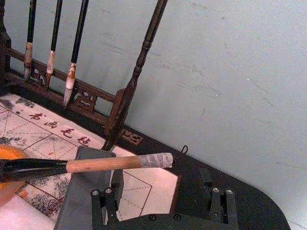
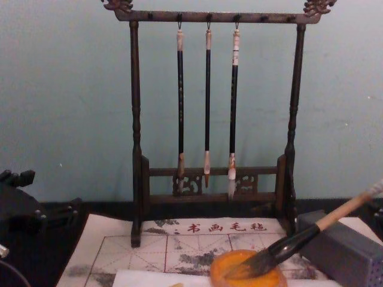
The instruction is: Pick up the brush from the inkstone, write on the paper, then place the brush back to its original position.
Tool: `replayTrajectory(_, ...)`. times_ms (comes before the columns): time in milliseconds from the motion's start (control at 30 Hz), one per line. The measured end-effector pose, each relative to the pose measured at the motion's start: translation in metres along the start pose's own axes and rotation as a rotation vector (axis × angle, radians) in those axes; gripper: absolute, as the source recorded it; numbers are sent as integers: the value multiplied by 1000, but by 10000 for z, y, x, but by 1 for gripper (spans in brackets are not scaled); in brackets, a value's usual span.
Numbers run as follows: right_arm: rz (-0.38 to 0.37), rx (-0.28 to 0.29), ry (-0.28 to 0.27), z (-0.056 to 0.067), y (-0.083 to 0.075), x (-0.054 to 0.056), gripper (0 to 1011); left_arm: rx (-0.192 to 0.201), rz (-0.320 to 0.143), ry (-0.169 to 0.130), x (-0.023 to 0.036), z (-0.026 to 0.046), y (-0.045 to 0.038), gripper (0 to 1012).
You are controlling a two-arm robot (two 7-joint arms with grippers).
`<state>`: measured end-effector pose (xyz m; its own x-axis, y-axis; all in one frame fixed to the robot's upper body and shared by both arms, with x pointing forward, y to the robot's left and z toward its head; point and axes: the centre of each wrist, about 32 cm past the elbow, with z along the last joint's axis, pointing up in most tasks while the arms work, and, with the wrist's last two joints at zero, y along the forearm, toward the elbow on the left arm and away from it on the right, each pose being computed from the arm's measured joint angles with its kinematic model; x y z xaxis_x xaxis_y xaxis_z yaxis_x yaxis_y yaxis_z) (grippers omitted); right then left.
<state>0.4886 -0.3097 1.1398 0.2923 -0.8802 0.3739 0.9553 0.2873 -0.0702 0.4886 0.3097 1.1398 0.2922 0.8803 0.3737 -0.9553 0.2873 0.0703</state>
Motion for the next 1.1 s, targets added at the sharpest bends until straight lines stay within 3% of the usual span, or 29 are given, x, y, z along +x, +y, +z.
replayTrajectory(1100, 0, 0, 0, 0, 0, 0, 1000, 0, 0, 0, 0, 0, 0, 1001)
